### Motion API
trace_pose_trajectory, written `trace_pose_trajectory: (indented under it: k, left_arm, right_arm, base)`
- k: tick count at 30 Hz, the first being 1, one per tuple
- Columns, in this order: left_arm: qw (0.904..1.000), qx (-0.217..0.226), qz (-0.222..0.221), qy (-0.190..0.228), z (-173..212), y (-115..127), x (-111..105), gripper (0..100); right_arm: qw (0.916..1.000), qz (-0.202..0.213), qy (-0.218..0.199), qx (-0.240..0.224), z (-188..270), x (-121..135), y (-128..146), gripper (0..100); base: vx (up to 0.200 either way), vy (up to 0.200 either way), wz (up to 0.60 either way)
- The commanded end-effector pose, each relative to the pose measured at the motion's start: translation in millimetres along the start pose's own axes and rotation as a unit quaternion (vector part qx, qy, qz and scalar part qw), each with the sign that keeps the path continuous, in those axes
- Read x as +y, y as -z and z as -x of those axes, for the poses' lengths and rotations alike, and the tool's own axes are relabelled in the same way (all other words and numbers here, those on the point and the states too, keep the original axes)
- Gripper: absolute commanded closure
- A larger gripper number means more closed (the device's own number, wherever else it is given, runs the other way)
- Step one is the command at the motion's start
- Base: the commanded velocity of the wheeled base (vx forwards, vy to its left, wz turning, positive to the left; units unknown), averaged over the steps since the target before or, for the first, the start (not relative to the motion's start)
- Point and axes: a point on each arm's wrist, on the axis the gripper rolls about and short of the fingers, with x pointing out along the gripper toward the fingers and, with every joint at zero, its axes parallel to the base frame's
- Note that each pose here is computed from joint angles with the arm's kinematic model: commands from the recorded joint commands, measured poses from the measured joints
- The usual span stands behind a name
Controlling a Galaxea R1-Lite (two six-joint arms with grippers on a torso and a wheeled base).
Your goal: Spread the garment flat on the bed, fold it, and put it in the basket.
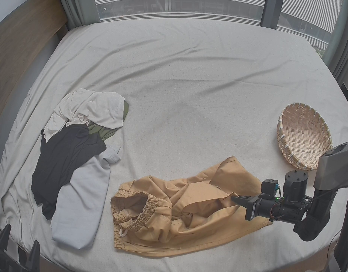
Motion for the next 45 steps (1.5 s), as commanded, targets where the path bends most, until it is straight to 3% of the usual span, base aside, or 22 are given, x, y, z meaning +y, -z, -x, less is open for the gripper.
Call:
trace_pose_trajectory:
  k: [1, 3, 4, 9, 13, 17, 24, 29, 35, 45]
  left_arm:
    - [1.0000, 0.002, 0.000, 0.000, 0, 5, 0, 0]
    - [1.0000, 0.002, 0.000, 0.000, 0, 5, 0, 0]
    - [1.0000, 0.002, 0.000, 0.000, 0, 5, 0, 0]
    - [1.0000, 0.002, 0.000, 0.000, 0, 5, 0, 0]
    - [1.0000, 0.002, -0.003, 0.001, 0, 5, 0, 0]
    - [1.0000, 0.003, -0.004, 0.001, 0, 5, 0, 0]
    - [1.0000, 0.003, -0.002, 0.000, 0, 5, 0, 0]
    - [1.0000, 0.003, -0.001, 0.001, 0, 5, 0, 0]
    - [1.0000, 0.003, -0.001, 0.001, 0, 5, 0, 0]
    - [1.0000, 0.003, 0.001, 0.001, 0, 5, 0, 0]
  right_arm:
    - [1.0000, 0.000, 0.001, -0.003, 1, 0, -1, 100]
    - [1.0000, 0.001, -0.002, -0.003, 1, 1, -1, 100]
    - [1.0000, 0.002, -0.003, -0.005, 1, 2, -2, 0]
    - [0.9988, 0.019, -0.020, -0.041, 7, 13, -16, 0]
    - [0.9906, 0.051, -0.062, -0.111, 25, 41, -48, 0]
    - [0.9816, 0.069, -0.108, -0.142, 27, 66, -62, 0]
    - [0.9794, 0.070, -0.154, -0.110, -3, 89, -48, 0]
    - [0.9849, 0.060, -0.149, -0.064, -24, 85, -27, 0]
    - [0.9810, 0.060, -0.180, -0.039, -29, 105, -14, 0]
    - [0.9842, 0.053, -0.169, -0.004, -62, 97, 6, 0]
  base:
    - [0.000, 0.000, 0.00]
    - [0.000, 0.000, 0.00]
    - [0.000, 0.000, 0.00]
    - [0.000, 0.000, 0.00]
    - [0.000, 0.000, 0.00]
    - [0.000, 0.000, 0.00]
    - [0.000, 0.000, 0.00]
    - [0.000, 0.000, 0.00]
    - [0.000, 0.000, 0.00]
    - [0.000, 0.000, 0.00]
